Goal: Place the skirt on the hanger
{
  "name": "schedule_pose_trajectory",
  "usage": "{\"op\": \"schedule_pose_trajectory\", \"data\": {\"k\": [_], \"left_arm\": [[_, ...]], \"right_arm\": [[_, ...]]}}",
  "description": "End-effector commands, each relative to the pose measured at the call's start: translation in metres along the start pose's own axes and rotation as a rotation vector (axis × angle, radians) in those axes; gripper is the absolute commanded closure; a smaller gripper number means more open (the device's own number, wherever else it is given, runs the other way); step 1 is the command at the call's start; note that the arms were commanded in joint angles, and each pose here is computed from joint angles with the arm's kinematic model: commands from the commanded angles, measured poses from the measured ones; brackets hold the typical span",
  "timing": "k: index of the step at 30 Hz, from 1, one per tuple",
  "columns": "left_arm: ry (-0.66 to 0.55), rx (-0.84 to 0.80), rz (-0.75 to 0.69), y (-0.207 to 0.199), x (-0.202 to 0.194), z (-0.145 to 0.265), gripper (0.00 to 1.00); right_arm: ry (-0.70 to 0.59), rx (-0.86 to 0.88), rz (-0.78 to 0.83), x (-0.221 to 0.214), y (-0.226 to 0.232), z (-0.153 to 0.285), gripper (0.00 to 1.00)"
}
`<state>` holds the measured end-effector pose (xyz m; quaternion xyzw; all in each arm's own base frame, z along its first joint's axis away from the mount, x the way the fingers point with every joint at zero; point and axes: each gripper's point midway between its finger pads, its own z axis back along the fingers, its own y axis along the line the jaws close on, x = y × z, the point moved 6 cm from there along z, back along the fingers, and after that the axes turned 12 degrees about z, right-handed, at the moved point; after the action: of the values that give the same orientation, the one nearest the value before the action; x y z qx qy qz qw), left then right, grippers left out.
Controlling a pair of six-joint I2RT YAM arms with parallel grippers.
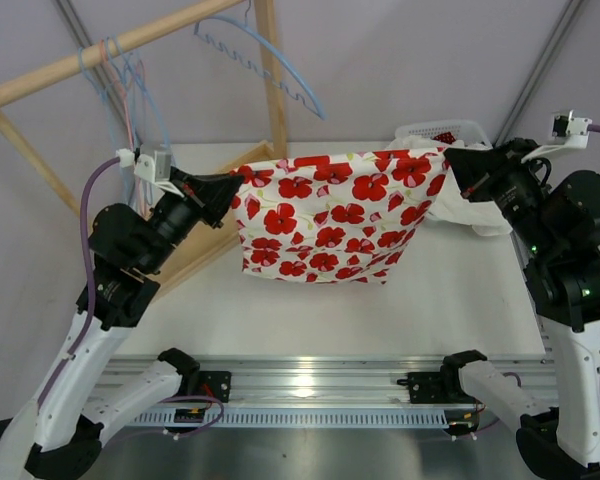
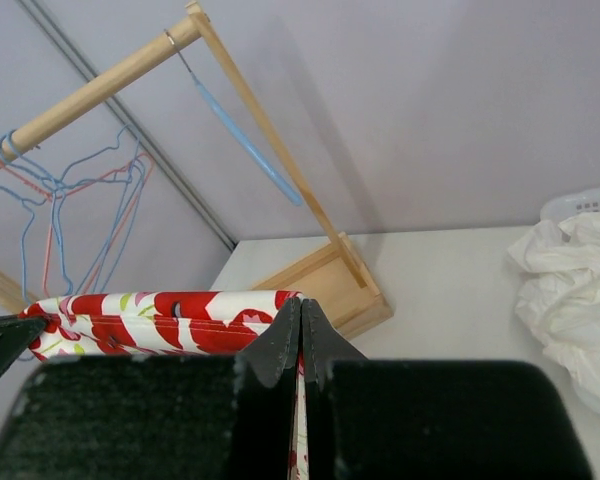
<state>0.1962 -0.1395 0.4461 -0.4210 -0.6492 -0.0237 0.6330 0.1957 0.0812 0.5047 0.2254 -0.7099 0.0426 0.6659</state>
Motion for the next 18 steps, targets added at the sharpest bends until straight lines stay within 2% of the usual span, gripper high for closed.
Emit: {"op": "schedule_pose_trajectory", "data": {"k": [1, 6, 11, 18], "left_arm": [[-0.027, -0.069, -0.008, -0.014, 0.012, 0.013, 1.0], [0.021, -0.117, 0.062, -0.019, -0.002, 0.027, 1.0], [0.099, -0.114, 0.108, -0.011, -0.028, 0.035, 1.0], [0.191, -0.054, 0.16, 0.01, -0.06, 0.007, 1.0]], "right_arm": [[-0.008, -0.002, 0.027, 0.004, 0.001, 0.011, 1.0], [0.021, -0.001, 0.014, 0.001, 0.004, 0.027, 1.0], [0.076, -0.091, 0.019, -0.013, -0.007, 0.044, 1.0], [0.236, -0.19, -0.005, -0.066, -0.03, 0.024, 1.0]]}}
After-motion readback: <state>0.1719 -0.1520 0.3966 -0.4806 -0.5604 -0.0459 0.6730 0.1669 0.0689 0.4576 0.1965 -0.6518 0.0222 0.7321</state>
